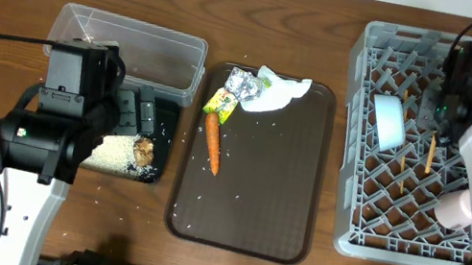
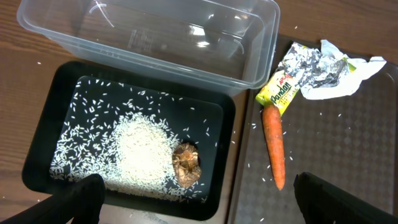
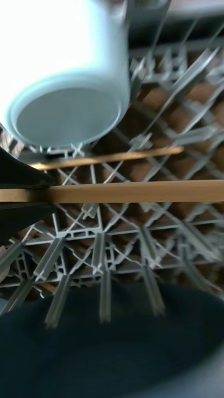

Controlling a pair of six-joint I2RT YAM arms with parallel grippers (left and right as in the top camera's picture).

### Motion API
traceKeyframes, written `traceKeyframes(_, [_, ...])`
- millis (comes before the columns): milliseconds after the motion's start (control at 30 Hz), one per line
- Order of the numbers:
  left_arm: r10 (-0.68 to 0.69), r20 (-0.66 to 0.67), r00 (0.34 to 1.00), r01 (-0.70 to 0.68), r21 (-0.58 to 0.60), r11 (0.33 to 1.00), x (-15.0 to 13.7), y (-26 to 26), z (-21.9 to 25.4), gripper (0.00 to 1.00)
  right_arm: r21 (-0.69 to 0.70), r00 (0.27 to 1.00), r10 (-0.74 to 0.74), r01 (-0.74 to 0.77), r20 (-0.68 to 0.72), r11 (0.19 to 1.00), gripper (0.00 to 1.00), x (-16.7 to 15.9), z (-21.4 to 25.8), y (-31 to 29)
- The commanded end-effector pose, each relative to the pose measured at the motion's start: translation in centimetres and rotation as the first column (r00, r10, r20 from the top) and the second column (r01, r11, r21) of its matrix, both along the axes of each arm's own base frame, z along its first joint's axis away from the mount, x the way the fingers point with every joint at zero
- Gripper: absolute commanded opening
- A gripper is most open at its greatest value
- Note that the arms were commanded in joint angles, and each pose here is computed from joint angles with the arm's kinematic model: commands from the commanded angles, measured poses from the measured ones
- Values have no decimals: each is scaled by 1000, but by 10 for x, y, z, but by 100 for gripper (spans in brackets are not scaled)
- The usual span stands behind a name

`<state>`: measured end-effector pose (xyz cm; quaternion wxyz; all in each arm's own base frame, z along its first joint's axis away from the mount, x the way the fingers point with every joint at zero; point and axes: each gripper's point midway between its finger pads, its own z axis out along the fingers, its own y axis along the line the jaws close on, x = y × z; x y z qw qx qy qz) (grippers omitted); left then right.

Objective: Sort waste into correct bins and load items into the dishwasher rack
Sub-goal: 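Carry second chopstick with right gripper into rack and release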

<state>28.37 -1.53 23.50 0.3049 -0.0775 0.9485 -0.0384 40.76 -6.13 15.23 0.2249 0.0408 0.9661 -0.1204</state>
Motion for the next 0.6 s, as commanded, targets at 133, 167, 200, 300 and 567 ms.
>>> traceKeyframes(133, [3,13,1000,-4,8,1000,2,2,6,98,-34,999,43,-43,9,998,46,6,4,5])
traceKeyframes(167, [3,13,1000,-4,8,1000,2,2,5,98,-23,997,62,-61,35,998,49,7,13,12])
traceKeyframes(200, [3,13,1000,-4,8,1000,2,2,6,98,-2,994,87,-87,69,996,51,8,25,22])
traceKeyframes(300, [3,13,1000,-3,7,1000,2,2,6,98,64,971,165,-178,171,982,60,5,60,53])
traceKeyframes(567, [3,13,1000,-4,8,1000,2,2,6,98,114,902,164,-227,399,967,99,-29,146,73])
